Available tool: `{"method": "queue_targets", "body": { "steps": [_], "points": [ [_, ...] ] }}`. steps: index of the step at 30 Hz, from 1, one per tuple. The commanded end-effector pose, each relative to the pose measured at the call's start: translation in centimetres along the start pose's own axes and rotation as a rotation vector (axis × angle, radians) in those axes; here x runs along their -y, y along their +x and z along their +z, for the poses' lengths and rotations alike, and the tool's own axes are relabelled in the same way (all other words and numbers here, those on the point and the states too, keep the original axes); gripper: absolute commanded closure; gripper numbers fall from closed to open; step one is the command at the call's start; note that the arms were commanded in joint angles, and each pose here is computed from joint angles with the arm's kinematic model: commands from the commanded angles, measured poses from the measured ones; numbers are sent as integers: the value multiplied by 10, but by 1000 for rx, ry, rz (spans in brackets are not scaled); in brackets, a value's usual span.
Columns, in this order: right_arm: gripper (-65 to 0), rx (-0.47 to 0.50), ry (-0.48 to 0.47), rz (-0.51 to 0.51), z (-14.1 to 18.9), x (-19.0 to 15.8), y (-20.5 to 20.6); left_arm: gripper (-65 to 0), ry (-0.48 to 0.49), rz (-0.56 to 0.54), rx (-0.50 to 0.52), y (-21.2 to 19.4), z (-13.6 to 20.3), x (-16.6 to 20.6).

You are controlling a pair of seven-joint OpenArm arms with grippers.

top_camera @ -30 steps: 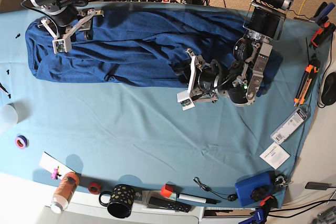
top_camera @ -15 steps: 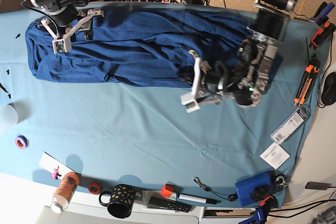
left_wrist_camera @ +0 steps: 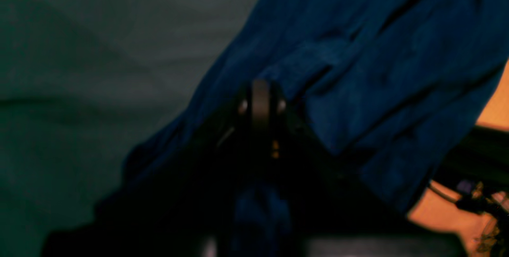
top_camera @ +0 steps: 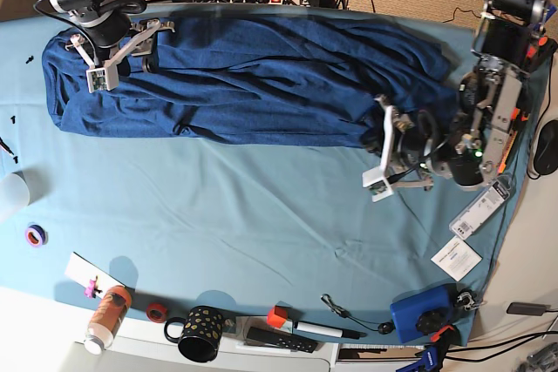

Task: Layout the t-shirt on the table in an organized manner, then fold the t-shirt properly
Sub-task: 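Drag the grasped fabric with the left gripper toward the shirt's side edge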

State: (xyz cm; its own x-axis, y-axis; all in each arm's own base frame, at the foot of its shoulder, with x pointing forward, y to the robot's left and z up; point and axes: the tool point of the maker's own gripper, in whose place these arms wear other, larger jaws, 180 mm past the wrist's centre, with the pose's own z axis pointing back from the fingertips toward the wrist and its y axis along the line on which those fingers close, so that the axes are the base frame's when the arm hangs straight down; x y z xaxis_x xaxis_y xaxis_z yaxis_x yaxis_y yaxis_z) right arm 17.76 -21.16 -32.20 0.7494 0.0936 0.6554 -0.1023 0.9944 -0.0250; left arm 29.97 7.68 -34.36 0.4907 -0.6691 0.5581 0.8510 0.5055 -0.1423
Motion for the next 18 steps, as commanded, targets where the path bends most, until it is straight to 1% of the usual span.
{"method": "queue_targets", "body": {
  "steps": [1, 4, 8, 11, 18],
  "points": [
    [-300, 43, -1, 13, 3, 0, 10, 0, 15, -26, 24, 11, 12, -5],
    [-300, 44, -1, 13, 3, 0, 10, 0, 27, -24, -11, 4, 19, -6],
    [-300, 41, -4, 15, 3, 1, 10, 0, 74, -42, -50, -6, 30, -16],
    [-300, 40, -6, 15, 3, 1, 10, 0, 106, -35, -90, -18, 39, -25],
    [-300, 52, -7, 16, 3, 1, 12, 0, 227, -3, -203, -52, 64, -53]
  ]
}}
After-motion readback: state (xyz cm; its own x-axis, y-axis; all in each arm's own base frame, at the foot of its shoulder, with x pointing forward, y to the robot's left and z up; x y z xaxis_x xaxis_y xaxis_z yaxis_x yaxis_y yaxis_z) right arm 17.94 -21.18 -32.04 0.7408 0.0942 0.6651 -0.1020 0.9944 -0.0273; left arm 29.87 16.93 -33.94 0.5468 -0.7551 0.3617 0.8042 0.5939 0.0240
